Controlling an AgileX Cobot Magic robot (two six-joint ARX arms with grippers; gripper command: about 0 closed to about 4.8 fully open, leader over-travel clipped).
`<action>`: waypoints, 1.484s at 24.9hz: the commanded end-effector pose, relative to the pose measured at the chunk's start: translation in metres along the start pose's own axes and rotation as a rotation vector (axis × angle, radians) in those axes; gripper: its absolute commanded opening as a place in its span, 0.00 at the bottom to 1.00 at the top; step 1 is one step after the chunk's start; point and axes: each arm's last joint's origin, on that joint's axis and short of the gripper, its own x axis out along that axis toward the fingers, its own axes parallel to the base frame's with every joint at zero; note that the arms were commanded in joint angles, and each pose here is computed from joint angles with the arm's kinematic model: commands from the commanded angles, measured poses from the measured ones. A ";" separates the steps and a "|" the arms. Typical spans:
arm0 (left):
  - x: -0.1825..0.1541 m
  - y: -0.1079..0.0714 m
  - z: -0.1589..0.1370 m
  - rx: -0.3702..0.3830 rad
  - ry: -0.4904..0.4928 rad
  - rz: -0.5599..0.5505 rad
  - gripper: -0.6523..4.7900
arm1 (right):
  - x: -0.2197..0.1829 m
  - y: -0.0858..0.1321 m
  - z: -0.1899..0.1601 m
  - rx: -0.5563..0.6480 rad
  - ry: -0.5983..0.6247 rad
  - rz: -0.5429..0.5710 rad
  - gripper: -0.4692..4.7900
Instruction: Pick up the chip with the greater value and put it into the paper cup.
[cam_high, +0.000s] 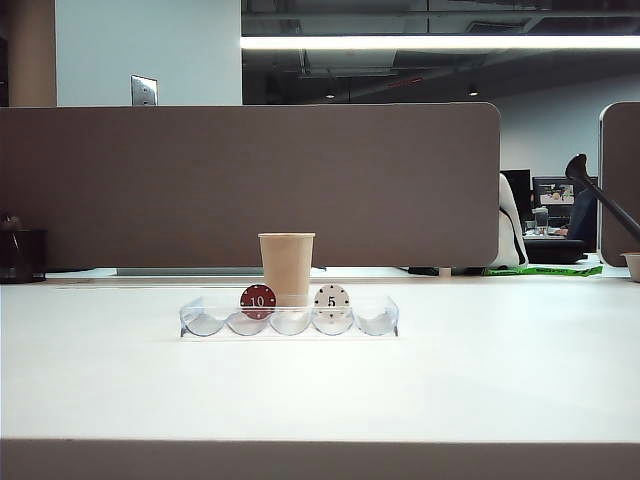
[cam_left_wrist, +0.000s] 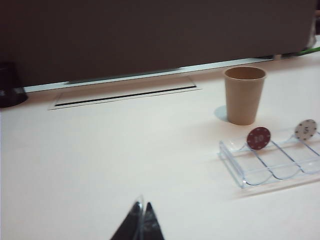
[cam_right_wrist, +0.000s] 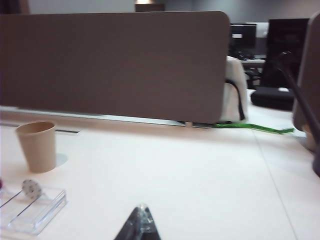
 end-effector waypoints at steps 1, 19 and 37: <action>0.000 0.001 0.002 0.002 -0.014 0.009 0.11 | 0.000 0.001 0.002 -0.034 -0.021 0.032 0.09; -0.002 0.025 0.011 -0.123 -0.132 -0.012 0.11 | 0.000 -0.002 -0.007 0.021 0.064 -0.047 0.09; -0.001 0.023 0.011 -0.145 -0.126 0.097 0.11 | 0.000 -0.002 -0.005 0.015 0.048 -0.071 0.09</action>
